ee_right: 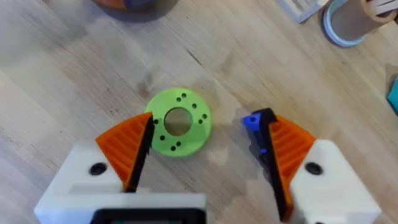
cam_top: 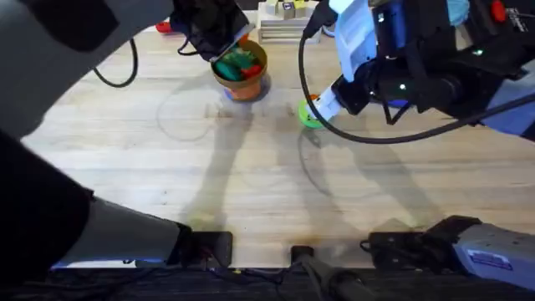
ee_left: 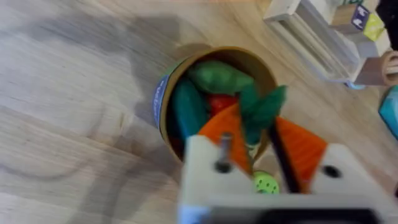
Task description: Pick up the gripper from the table and insert it into the empty holder that is missing its gripper. Then pick up a screw, insert it into the mounting hole, and use the screwdriver to tighten it. Finally, clean up the table by picking up the vegetable and placing it into the bucket.
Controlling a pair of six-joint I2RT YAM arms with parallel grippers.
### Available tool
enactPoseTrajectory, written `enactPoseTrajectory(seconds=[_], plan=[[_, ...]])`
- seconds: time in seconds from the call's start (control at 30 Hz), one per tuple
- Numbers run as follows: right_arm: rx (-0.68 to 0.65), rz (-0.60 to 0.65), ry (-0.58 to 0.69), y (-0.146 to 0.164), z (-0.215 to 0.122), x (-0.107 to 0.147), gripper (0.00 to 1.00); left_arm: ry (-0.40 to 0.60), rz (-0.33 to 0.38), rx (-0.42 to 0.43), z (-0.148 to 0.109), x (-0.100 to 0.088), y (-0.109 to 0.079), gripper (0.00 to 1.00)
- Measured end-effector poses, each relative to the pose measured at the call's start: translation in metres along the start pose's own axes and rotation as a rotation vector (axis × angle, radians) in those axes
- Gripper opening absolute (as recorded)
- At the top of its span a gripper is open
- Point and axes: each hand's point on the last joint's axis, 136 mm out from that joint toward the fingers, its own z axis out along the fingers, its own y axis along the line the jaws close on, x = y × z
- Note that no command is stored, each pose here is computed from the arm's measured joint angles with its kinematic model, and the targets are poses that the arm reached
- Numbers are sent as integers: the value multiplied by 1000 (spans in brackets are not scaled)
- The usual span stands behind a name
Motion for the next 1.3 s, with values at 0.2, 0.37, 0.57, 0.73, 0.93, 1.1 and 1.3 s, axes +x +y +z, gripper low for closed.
enactPoseTrajectory(seconds=[0.2, 0.37, 0.57, 0.73, 0.93, 1.1, 1.3], plan=[[-3, 0, 8, 1, 0, 2, 994, 34, -20, -17, 12, 6, 3, 904], [-3, 0, 10, 1, 0, 2, 994, 46, -25, -20, 17, 8, 4, 992], [-16, 76, 53, 5, -7, 14, 993, 74, 78, 47, 14, 11, -10, 992], [-11, 159, 44, 4, -39, 13, 994, 89, 269, 137, -13, 10, -31, 993], [9, 238, -43, -3, -90, -9, 994, 60, 503, 189, -80, 17, -31, 993], [21, 277, -107, -7, -132, -18, 994, 97, 698, 166, -117, 38, -6, 993], [-5, 289, -136, 1, -163, -13, 992, 155, 923, 144, -136, 57, 18, 993]])
